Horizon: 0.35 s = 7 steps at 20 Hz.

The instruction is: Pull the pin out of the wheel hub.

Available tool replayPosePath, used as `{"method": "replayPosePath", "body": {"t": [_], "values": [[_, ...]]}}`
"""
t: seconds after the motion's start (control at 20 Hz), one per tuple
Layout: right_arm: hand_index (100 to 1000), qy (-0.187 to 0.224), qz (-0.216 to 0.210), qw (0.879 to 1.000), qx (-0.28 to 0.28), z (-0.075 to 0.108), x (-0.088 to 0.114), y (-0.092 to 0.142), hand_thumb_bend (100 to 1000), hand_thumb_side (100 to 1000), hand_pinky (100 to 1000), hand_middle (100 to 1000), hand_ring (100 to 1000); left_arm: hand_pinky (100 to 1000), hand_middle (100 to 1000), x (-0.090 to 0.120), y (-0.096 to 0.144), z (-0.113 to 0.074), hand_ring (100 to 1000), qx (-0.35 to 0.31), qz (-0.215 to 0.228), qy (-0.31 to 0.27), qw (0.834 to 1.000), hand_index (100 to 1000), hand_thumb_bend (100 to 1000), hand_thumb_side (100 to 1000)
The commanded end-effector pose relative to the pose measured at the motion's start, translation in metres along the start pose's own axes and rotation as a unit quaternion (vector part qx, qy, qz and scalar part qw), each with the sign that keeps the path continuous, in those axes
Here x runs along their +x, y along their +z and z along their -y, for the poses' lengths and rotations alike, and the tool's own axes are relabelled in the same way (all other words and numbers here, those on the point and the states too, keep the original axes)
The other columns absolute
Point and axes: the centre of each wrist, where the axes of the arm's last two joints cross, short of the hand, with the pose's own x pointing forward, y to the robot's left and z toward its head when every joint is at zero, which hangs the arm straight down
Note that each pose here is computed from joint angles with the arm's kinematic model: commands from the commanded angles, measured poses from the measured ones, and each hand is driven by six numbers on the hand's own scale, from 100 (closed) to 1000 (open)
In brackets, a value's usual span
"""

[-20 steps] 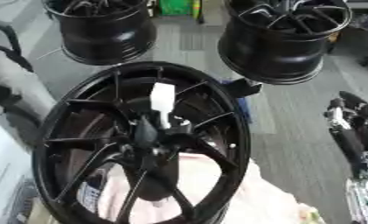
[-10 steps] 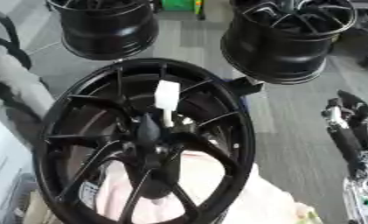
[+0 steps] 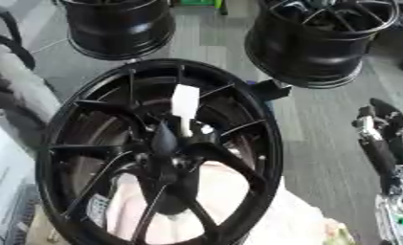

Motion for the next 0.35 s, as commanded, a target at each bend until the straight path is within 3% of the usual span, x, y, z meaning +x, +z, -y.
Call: {"method": "replayPosePath", "body": {"t": [0.05,0.35], "values": [[829,-0.002,0.015,1.0,0.004,0.0005,0.0073,-0.0053,100,530,728,689,642,675,696,0.0105,-0.0015,0.0012,624,-0.007,0.012,-0.004,1.0,790,105,750],[829,-0.002,0.016,1.0,0.004,0.0007,0.0075,-0.0056,100,529,729,689,642,674,693,0.0097,-0.0002,0.0067,623,-0.016,0.007,0.0,1.0,786,102,752]]}}
